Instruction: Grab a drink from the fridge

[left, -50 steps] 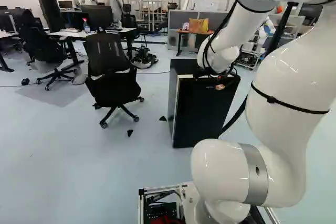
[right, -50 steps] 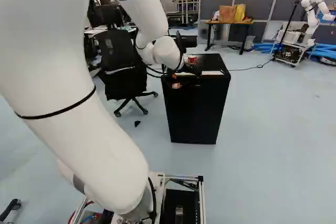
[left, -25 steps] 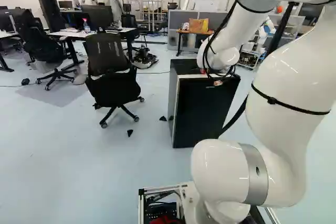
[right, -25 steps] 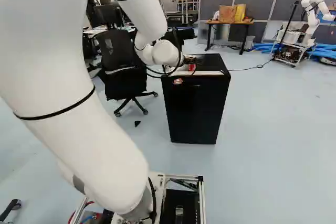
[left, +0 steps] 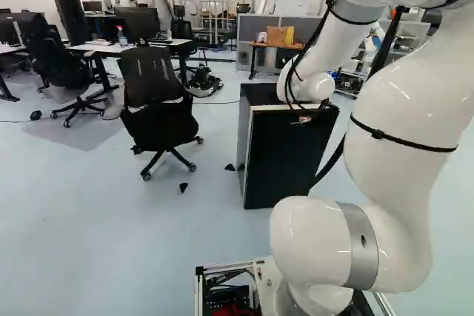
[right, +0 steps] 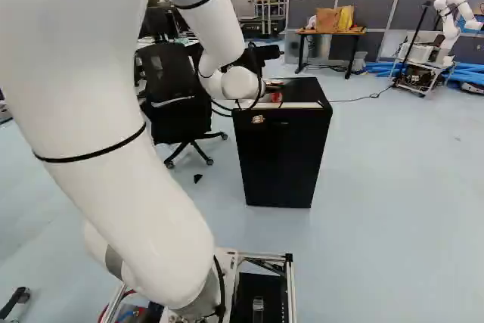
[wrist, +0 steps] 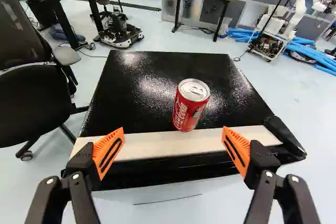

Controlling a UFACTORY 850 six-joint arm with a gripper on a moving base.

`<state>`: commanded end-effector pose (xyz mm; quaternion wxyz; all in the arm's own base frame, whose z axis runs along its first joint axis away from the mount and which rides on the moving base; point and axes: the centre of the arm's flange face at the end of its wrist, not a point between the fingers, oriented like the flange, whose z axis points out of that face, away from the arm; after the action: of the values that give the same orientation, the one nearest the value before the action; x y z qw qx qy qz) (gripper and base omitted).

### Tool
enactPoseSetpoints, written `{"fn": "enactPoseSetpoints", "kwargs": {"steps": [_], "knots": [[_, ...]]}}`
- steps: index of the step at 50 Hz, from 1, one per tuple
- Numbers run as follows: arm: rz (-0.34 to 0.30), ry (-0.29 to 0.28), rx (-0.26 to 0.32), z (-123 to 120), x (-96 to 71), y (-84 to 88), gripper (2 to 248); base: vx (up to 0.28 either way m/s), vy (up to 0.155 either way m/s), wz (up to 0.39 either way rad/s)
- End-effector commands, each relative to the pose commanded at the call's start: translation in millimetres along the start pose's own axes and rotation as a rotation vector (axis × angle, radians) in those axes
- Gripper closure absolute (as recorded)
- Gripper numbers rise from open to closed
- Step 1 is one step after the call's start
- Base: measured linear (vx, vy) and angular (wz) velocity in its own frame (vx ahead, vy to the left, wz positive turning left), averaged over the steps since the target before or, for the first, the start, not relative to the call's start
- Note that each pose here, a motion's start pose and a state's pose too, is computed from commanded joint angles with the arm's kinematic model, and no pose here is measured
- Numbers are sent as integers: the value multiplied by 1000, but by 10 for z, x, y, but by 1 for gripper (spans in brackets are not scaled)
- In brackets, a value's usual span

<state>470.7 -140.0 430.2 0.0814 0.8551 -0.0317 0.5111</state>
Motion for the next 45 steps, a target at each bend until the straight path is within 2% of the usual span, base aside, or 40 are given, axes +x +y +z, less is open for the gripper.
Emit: {"fn": "enactPoseSetpoints", "kwargs": {"steps": [9, 33, 45], "knots": [[3, 9, 1, 114, -33, 14, 3, 0, 0, 0], [13, 110, -3, 461, -46, 93, 3, 0, 0, 0], [22, 118, -15, 655, -97, 190, 3, 0, 0, 0]]}}
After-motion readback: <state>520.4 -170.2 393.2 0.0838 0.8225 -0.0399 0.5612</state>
